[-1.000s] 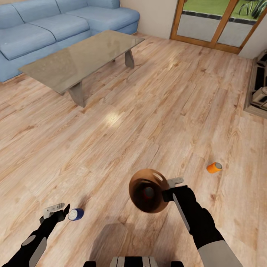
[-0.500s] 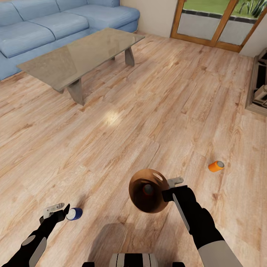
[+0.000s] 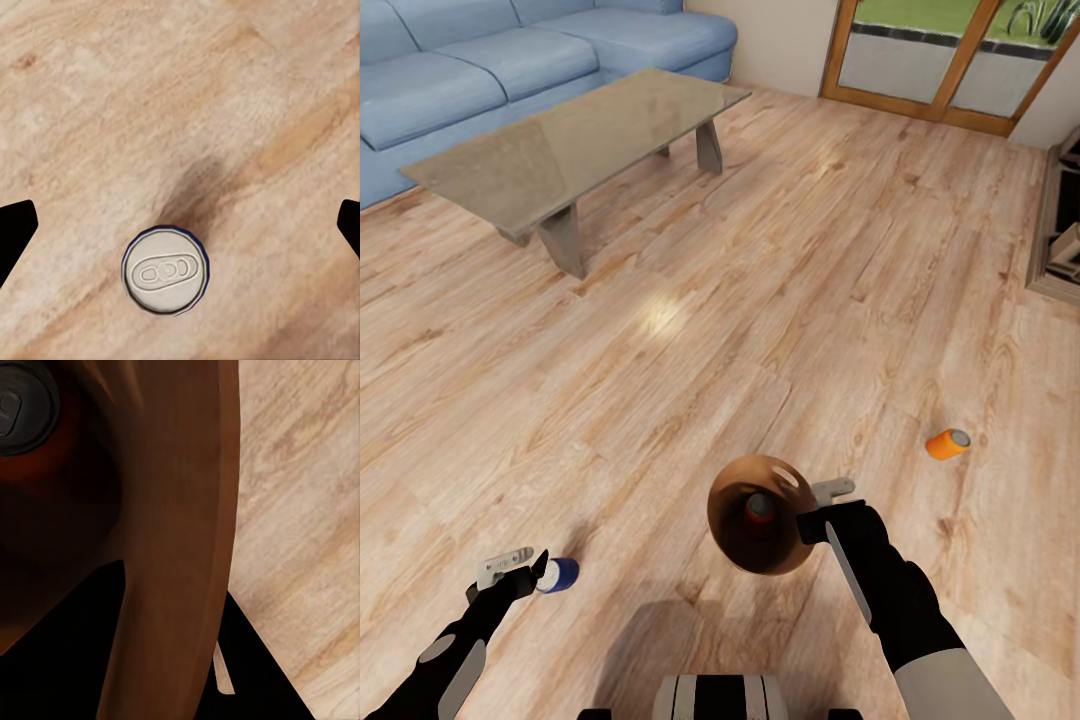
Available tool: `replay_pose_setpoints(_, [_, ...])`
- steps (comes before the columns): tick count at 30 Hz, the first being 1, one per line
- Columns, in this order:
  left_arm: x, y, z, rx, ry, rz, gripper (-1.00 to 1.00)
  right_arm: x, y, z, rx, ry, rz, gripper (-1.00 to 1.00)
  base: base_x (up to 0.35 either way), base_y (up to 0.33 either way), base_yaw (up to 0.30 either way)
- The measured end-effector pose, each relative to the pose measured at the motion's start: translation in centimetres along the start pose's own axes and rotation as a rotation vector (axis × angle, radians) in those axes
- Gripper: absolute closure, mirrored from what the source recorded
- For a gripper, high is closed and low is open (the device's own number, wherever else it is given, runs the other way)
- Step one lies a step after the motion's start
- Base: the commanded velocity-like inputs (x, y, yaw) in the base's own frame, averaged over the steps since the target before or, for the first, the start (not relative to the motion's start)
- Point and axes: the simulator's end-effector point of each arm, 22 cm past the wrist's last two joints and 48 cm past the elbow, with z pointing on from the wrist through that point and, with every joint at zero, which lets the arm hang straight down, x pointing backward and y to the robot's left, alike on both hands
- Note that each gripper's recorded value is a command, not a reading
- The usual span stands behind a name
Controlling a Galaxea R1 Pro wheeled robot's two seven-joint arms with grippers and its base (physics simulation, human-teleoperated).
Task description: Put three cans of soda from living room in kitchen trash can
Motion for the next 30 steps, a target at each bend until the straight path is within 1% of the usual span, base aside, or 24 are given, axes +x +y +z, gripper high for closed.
replay_pose_setpoints(21, [3.4, 0.3, 3.1, -0.001, 0.000, 0.000, -1.00, 1.5, 0.3, 4.3, 0.000, 0.000, 0.000, 1.00, 0.000, 0.000, 0.000])
replay_pose_setpoints(30, [3.8, 0.4, 3.2, -0.003, 0.007, 0.001, -1.00, 1.8, 0.4, 4.7, -0.001, 0.008, -0.001, 1.00, 0.000, 0.000, 0.000])
